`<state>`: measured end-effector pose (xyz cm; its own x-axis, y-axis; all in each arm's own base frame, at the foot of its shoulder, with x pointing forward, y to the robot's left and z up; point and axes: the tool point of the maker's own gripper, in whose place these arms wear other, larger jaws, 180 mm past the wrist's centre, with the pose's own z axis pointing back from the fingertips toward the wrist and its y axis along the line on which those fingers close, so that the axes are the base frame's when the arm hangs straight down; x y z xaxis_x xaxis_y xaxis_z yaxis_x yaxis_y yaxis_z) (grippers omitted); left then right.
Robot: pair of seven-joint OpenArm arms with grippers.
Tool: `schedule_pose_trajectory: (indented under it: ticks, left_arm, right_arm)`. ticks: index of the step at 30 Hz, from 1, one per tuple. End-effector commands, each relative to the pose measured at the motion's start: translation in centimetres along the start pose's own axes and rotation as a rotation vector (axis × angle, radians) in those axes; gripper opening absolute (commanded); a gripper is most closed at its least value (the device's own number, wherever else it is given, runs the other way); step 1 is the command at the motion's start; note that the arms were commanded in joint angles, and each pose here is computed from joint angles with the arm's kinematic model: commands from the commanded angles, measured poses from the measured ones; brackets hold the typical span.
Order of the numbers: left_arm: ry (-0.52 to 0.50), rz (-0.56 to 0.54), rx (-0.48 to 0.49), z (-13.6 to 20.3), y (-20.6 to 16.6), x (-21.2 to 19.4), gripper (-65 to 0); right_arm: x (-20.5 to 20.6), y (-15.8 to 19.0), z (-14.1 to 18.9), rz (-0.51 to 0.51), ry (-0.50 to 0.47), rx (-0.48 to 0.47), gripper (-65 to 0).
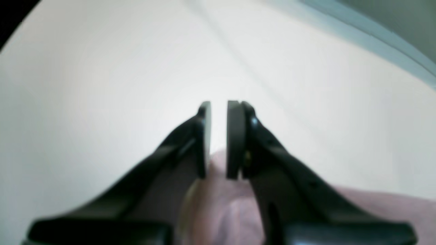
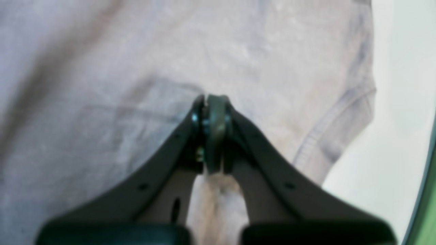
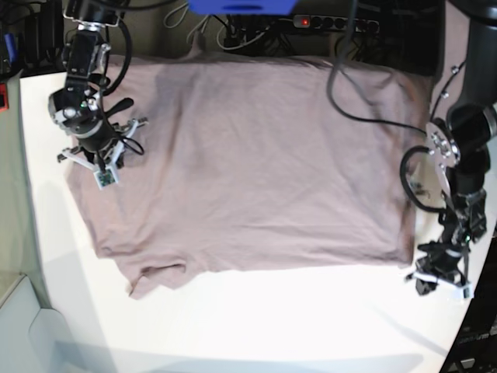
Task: Layout the t-shirt on the table in an organized manner, then fold the t-shirt properly
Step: 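Move the right gripper to the shirt shoulder and grasp the fabric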
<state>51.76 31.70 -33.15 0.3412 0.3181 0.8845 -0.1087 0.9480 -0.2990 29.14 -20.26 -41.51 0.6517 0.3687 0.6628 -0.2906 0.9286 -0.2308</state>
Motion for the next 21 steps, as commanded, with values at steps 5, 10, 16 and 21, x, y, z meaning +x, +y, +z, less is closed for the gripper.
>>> schedule_pose_trajectory:
  ticks: [5, 10, 16, 21]
  left_arm:
    - [0.112, -0.046, -0.035, 0.0, -1.6, 0.3, -57.0]
    - [0.31, -0.144, -0.01, 2.7, -1.1, -5.3, -63.0]
    - [0.392, -0.335, 0.036, 8.1, -2.0, -6.5, -65.0]
    - [0.417, -0.422, 0.074, 11.6, -2.5, -7.6, -65.0]
  right_arm:
    - [1.9, -1.0, 0.3, 0.006, -0.059, -0.023, -65.0]
    - [2.7, -1.3, 0.1, 0.004, -0.074, -0.027, -65.0]
    - [3.3, -1.4, -0.1, 0.0, -0.087, -0.026, -65.0]
    - [3.6, -1.0, -0.2, -0.005, -0.094, -0.019, -65.0]
